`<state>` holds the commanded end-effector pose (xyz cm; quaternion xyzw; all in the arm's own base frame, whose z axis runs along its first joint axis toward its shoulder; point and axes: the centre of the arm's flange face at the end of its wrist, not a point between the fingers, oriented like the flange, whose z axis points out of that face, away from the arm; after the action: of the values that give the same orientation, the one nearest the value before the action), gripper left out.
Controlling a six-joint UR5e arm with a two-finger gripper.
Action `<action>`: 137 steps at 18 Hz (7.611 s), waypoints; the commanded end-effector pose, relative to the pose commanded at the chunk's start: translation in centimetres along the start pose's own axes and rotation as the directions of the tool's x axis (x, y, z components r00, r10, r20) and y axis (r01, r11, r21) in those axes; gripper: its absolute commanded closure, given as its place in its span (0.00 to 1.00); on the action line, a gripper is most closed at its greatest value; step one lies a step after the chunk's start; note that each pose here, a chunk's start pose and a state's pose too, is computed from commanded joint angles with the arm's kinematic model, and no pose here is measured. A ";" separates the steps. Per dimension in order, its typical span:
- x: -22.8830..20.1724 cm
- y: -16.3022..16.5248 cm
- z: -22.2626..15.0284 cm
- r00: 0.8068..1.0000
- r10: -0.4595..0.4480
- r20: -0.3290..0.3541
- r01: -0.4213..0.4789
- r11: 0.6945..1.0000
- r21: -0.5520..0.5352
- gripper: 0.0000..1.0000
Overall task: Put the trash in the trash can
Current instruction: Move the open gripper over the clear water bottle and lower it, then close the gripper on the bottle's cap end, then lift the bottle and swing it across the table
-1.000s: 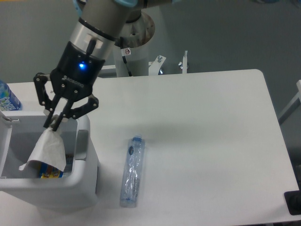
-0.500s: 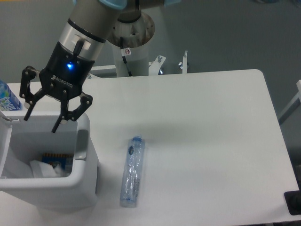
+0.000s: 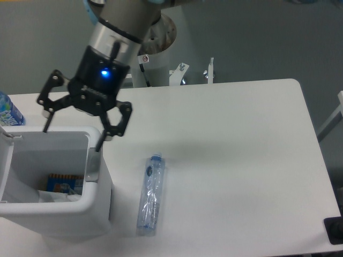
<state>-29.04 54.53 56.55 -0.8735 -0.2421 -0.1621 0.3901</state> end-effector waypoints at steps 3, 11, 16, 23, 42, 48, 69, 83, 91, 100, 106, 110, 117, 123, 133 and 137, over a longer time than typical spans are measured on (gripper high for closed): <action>-3.2 -0.3 -0.1 0.999 -0.023 0.050 0.023 1.000 0.002 0.00; -10.7 0.9 4.7 0.969 0.028 0.244 0.001 0.993 -0.115 0.00; -16.5 2.9 9.5 0.946 0.073 0.317 0.002 0.973 -0.230 0.00; -21.1 6.7 15.1 0.925 0.173 0.339 -0.032 0.923 -0.384 0.00; -18.2 12.5 26.2 0.946 0.234 0.226 -0.082 0.844 -0.531 0.00; -16.7 13.3 28.4 0.936 0.273 0.221 -0.116 0.835 -0.537 0.00; -17.6 14.4 31.8 0.911 0.294 0.289 -0.087 0.822 -0.563 0.00; -17.0 14.6 31.6 0.901 0.314 0.300 -0.093 0.814 -0.573 0.33; -16.6 14.2 31.1 0.898 0.324 0.298 -0.105 0.815 -0.570 0.38; -16.5 13.5 30.8 0.895 0.331 0.298 -0.116 0.819 -0.562 0.39; -16.4 12.7 30.3 0.892 0.333 0.304 -0.123 0.828 -0.548 0.41; -17.8 10.3 28.5 0.884 0.339 0.321 -0.136 0.845 -0.518 0.41; -19.3 4.8 23.8 0.860 0.354 0.367 -0.179 0.884 -0.432 0.41; -18.8 -5.0 14.8 0.857 0.323 0.400 -0.265 0.944 -0.194 0.41; -18.4 -12.0 2.3 0.903 0.189 0.386 -0.263 0.953 0.148 0.41; -17.9 -12.9 -0.7 0.932 0.122 0.342 -0.207 0.953 0.223 0.41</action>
<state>-51.05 56.17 56.28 -0.8478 -0.2473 0.0499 0.4665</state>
